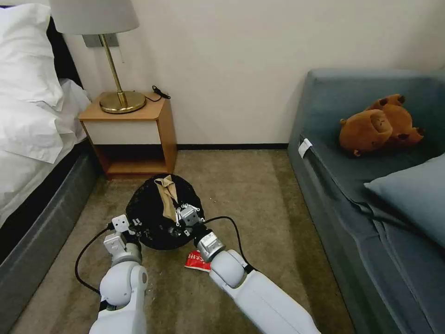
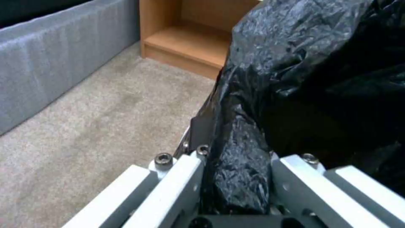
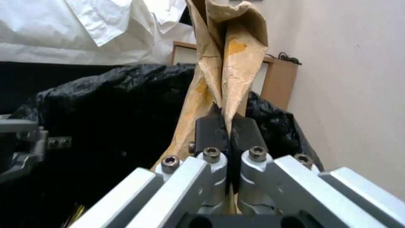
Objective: Pick up the trash bin, then pick up the garbage on the floor and place it into the trash bin.
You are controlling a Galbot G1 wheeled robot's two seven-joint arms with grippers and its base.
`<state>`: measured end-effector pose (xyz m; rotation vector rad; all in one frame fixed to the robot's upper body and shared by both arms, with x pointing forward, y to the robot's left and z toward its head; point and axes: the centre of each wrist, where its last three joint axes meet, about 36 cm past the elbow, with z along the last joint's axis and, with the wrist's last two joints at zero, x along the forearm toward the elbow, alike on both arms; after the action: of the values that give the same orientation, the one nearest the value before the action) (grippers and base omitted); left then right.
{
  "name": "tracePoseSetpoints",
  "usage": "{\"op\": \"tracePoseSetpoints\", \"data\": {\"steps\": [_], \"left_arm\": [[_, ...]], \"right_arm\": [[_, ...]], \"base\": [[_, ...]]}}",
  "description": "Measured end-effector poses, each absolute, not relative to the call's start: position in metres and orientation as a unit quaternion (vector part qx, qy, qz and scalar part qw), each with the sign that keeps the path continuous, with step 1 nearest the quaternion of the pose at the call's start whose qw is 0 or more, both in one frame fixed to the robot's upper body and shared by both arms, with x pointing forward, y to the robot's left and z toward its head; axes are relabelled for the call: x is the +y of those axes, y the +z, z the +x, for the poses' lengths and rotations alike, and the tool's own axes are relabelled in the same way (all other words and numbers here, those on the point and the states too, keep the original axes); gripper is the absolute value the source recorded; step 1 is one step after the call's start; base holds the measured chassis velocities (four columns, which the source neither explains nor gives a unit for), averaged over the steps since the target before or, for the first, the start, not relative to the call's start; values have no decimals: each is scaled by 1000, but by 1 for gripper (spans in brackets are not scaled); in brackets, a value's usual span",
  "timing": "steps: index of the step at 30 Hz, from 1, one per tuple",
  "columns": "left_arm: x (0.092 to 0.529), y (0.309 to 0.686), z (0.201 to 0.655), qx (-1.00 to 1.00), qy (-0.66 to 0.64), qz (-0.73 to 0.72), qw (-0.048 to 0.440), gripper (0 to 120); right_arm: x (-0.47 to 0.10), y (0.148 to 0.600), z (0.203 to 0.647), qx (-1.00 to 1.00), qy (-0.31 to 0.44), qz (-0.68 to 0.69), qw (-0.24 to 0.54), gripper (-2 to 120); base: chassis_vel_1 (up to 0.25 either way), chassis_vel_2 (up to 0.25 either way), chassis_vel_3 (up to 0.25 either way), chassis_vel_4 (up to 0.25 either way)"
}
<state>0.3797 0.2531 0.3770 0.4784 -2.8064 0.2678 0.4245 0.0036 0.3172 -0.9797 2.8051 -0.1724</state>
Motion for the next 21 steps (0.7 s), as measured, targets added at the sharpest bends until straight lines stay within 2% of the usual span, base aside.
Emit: {"op": "tracePoseSetpoints", "data": {"steps": [2, 4, 5, 6, 8, 10, 11, 14, 15, 18, 21], "left_arm": [[253, 377, 380, -972, 93, 166, 140, 2], [254, 377, 380, -972, 93, 166, 140, 2], [254, 377, 380, -972, 93, 166, 140, 2], [254, 377, 380, -972, 93, 166, 140, 2], [254, 377, 380, -972, 93, 166, 140, 2], [254, 377, 380, -972, 92, 166, 140, 2], [254, 377, 380, -972, 92, 166, 140, 2], [255, 377, 380, -972, 91, 166, 140, 2], [255, 377, 380, -972, 91, 166, 140, 2], [257, 379, 381, -972, 90, 167, 140, 2], [257, 379, 382, -972, 90, 167, 139, 2]], "right_arm": [[3, 317, 423, 939, -58, -329, 81, 6], [3, 316, 420, 939, -57, -331, 79, 17], [3, 316, 420, 939, -57, -331, 79, 17], [2, 316, 419, 939, -57, -331, 77, 25], [2, 316, 418, 939, -56, -331, 76, 28], [1, 317, 417, 939, -55, -331, 75, 41], [1, 317, 417, 939, -55, -331, 75, 41], [1, 318, 417, 939, -54, -330, 75, 53], [1, 318, 417, 939, -54, -330, 75, 53], [0, 319, 417, 940, -54, -329, 74, 70], [0, 319, 418, 940, -54, -329, 75, 78]], "base": [[0, 0, 0, 0], [0, 0, 0, 0], [0, 0, 0, 0], [0, 0, 0, 0], [0, 0, 0, 0], [0, 0, 0, 0], [0, 0, 0, 0], [0, 0, 0, 0], [0, 0, 0, 0], [0, 0, 0, 0], [0, 0, 0, 0]]}}
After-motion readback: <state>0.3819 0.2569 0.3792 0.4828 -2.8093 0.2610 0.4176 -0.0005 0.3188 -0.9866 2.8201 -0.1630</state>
